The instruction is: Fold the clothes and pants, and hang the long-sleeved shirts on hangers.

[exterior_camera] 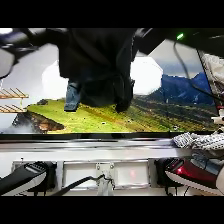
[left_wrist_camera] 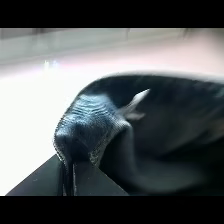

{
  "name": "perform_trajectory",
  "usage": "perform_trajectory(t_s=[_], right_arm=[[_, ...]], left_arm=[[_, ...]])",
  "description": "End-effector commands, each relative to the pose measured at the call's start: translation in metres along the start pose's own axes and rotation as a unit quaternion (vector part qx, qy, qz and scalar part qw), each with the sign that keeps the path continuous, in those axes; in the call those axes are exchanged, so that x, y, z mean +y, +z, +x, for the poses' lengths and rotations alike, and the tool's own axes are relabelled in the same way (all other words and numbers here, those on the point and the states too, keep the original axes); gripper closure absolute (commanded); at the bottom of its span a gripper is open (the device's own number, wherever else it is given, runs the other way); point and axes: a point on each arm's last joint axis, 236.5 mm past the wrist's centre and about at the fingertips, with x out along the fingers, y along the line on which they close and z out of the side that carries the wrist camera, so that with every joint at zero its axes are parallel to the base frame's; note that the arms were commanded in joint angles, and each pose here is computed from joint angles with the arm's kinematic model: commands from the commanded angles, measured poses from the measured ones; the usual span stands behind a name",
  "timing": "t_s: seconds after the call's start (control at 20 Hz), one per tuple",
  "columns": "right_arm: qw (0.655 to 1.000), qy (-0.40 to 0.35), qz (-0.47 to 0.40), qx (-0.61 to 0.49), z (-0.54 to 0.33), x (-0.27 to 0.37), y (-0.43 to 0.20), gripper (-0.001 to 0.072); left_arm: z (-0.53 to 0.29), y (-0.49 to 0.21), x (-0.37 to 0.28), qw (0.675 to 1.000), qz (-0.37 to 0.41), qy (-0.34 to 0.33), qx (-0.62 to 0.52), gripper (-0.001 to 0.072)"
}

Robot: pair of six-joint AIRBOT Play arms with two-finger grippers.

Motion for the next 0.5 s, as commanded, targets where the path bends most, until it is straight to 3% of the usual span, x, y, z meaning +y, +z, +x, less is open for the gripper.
perform_trajectory(t_s=[0.0, 0.2, 0.25, 0.35, 0.4, 0.45], right_arm=[[0.994, 0.002, 0.034, 0.100, 0.067, -0.003, -0.066, 0.0666], [0.983, 0.028, 0.121, 0.136, 0.144, 0.000, -0.108, 0.0665], [0.982, 0.035, 0.128, 0.134, 0.154, 0.003, -0.110, 0.0665], [0.981, 0.055, 0.145, 0.116, 0.167, 0.014, -0.104, 0.0666], [0.980, 0.066, 0.159, 0.100, 0.170, 0.018, -0.096, 0.0666], [0.980, 0.072, 0.169, 0.083, 0.172, 0.020, -0.087, 0.0666]], left_arm=[[0.026, -0.107, 0.027, 0.974, 0.014, 0.046, 0.220, 0.0683], [0.023, -0.149, 0.043, 0.951, 0.019, 0.060, 0.301, 0.0682], [0.019, -0.157, 0.046, 0.945, 0.022, 0.061, 0.319, 0.0654], [0.013, -0.163, 0.049, 0.940, 0.022, 0.063, 0.335, 0.0337], [0.011, -0.164, 0.052, 0.938, 0.020, 0.065, 0.339, 0.0225], [0.008, -0.164, 0.058, 0.937, 0.017, 0.073, 0.340, 0.0174]])
